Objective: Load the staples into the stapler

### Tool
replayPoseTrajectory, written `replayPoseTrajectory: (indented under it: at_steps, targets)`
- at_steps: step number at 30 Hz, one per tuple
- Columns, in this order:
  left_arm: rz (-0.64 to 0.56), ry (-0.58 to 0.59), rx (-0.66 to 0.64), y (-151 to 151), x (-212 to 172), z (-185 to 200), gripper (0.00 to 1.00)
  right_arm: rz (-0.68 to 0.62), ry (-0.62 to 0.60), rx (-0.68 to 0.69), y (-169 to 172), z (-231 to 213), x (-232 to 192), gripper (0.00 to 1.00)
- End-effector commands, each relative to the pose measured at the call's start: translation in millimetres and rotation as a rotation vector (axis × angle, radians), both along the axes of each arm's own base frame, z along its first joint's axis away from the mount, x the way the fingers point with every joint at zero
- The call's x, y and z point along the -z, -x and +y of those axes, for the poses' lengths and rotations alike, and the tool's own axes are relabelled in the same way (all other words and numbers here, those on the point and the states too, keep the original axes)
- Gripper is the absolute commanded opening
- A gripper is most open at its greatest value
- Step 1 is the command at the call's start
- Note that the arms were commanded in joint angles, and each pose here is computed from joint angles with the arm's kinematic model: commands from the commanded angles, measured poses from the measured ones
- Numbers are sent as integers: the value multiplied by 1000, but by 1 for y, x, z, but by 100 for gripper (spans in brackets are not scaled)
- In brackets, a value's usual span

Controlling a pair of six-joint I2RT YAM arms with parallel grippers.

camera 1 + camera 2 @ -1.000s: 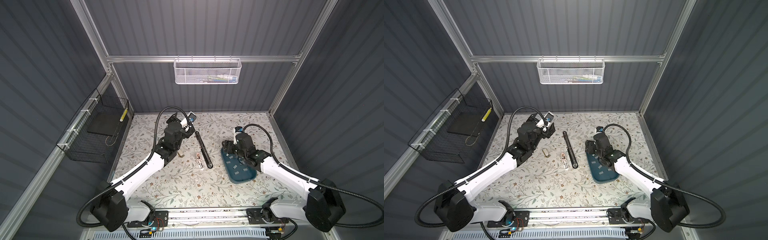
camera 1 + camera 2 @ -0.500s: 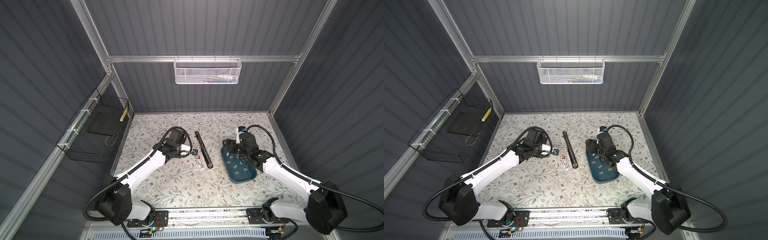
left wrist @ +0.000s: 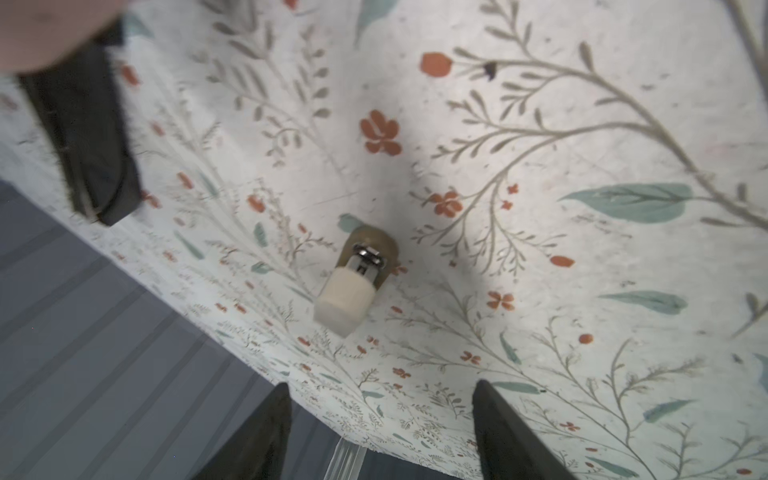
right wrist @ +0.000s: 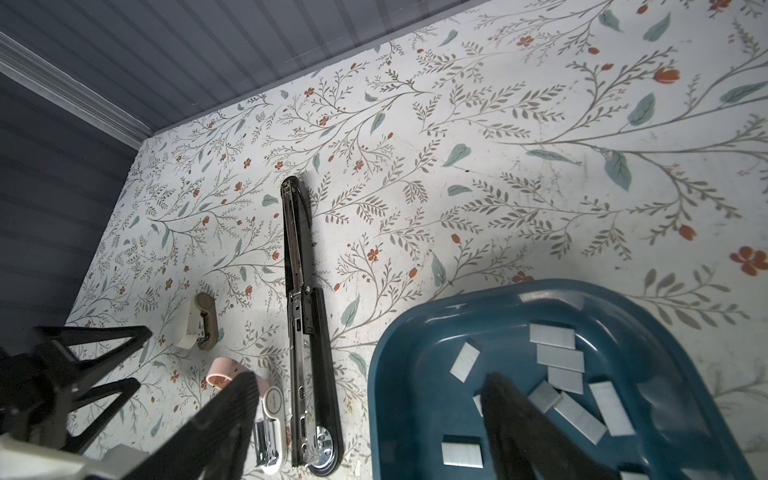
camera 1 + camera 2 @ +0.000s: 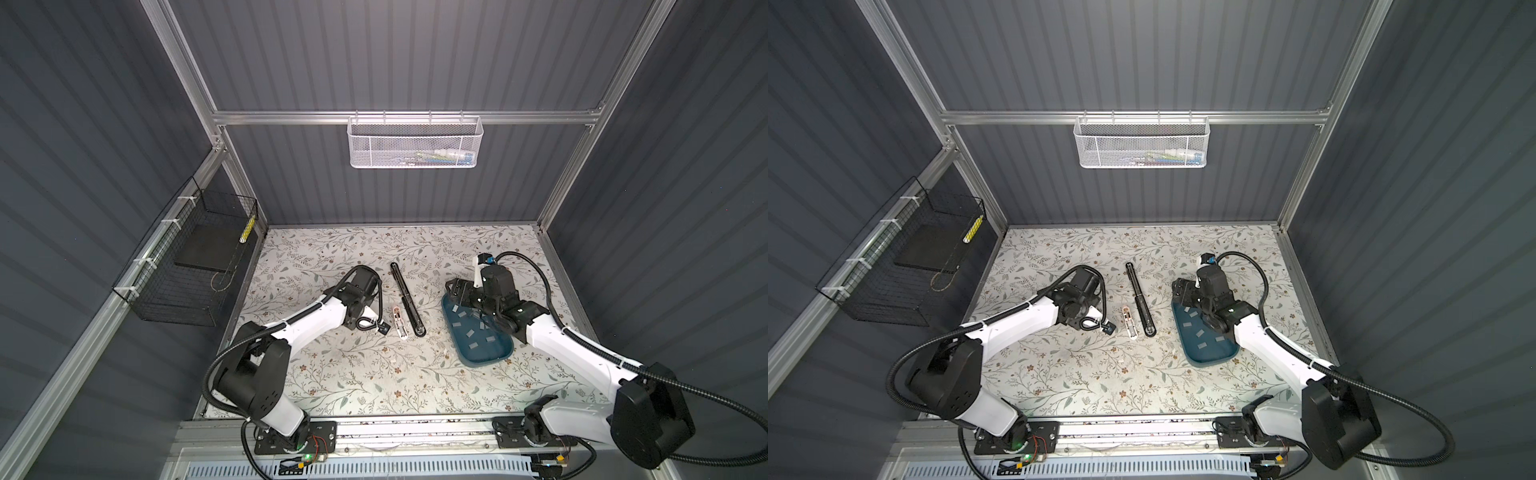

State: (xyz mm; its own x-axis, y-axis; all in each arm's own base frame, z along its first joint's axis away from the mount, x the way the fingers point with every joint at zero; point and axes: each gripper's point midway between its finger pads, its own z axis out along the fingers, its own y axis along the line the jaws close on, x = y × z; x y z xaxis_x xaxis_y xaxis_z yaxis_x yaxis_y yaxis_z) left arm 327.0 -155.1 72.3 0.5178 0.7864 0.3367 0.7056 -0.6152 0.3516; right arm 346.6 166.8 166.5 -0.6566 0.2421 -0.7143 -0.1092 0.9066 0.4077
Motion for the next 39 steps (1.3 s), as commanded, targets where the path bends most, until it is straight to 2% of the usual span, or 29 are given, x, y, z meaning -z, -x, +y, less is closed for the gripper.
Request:
replayPoseTrajectory:
  at_steps: [1, 12, 15, 19, 24, 29, 31, 39]
  targets:
    - [92, -192, 186, 9, 8, 8, 71, 4, -18, -7, -1, 2, -1, 86]
    - [98, -277, 193, -10, 23, 0, 71, 40, -47, -25, -2, 7, 7, 87]
    - [97, -297, 195, -14, 27, 0, 67, 49, -51, -25, -3, 7, 9, 87]
    - [104, -317, 195, -19, 33, -1, 56, 62, -55, -25, -4, 8, 13, 87]
    - [124, -334, 205, -19, 41, -1, 52, 71, -68, -28, -4, 8, 14, 87]
    - [120, -346, 198, -22, 42, -1, 34, 77, -77, -29, -4, 9, 15, 87]
    - [116, -343, 190, -23, 42, -1, 31, 78, -80, -28, -5, 8, 15, 87]
    - [100, -337, 197, -22, 35, -1, 33, 87, -90, -31, -5, 8, 16, 88]
